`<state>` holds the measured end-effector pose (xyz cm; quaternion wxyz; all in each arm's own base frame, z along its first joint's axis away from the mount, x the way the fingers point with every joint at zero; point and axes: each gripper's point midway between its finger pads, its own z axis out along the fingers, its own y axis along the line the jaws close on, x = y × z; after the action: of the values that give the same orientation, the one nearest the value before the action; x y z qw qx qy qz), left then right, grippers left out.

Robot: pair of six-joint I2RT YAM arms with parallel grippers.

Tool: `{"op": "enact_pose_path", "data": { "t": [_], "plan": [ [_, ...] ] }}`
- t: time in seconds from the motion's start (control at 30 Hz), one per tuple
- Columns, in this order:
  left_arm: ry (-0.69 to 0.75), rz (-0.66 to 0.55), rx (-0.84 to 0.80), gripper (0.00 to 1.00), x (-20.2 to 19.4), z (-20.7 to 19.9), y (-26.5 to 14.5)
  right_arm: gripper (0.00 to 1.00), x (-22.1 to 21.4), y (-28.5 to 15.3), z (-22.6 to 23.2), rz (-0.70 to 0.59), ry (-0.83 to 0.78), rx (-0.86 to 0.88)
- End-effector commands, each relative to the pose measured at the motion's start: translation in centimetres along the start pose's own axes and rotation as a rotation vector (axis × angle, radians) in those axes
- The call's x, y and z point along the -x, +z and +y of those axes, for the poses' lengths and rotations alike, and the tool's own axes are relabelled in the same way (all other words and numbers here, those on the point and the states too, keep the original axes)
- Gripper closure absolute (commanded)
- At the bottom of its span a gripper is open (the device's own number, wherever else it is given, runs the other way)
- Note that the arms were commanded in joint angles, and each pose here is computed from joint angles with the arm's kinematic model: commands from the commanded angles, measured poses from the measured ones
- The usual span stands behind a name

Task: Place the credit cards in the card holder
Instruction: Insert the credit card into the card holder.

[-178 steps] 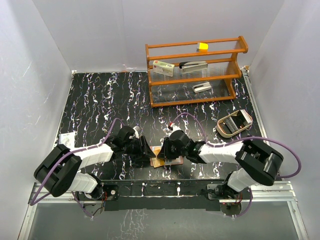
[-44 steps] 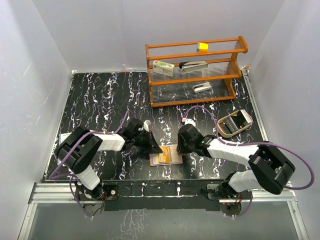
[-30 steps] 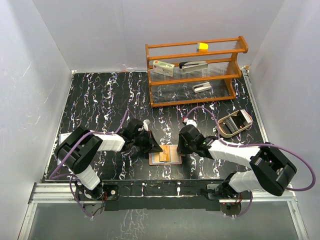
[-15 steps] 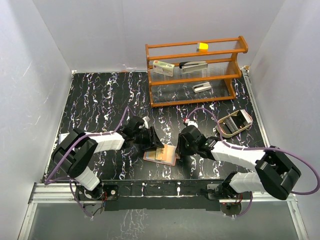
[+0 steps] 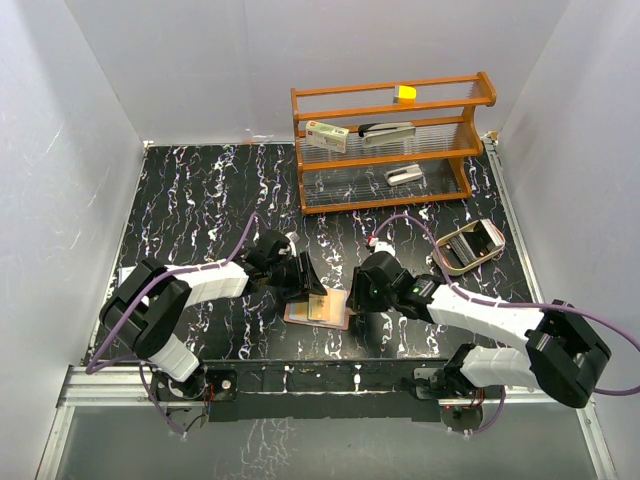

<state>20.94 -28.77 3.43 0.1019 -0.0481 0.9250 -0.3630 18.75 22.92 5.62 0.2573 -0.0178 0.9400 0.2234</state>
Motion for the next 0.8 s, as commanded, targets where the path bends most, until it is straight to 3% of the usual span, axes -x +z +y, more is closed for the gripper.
{"op": "enact_pose_path", "data": {
  "t": [0.0,0.17,0.37,0.77],
  "plan": [
    [0.022,0.001,0.08,0.49,-0.4,1.3,-0.5,0.62,1.1,0.3,1.0,-0.036,0.01,0.014],
    [0.057,-0.015,0.124,0.49,-0.2,1.5,-0.8,0.7,1.0,1.1,0.6,-0.033,-0.013,-0.018],
    [0.077,-0.048,0.188,0.49,0.6,1.7,-1.6,1.0,1.1,1.3,-0.1,-0.045,-0.031,-0.045],
    [0.06,-0.037,0.187,0.46,0.2,1.6,-1.8,1.0,0.9,1.6,0.1,-0.044,-0.03,-0.021]
  ]
}}
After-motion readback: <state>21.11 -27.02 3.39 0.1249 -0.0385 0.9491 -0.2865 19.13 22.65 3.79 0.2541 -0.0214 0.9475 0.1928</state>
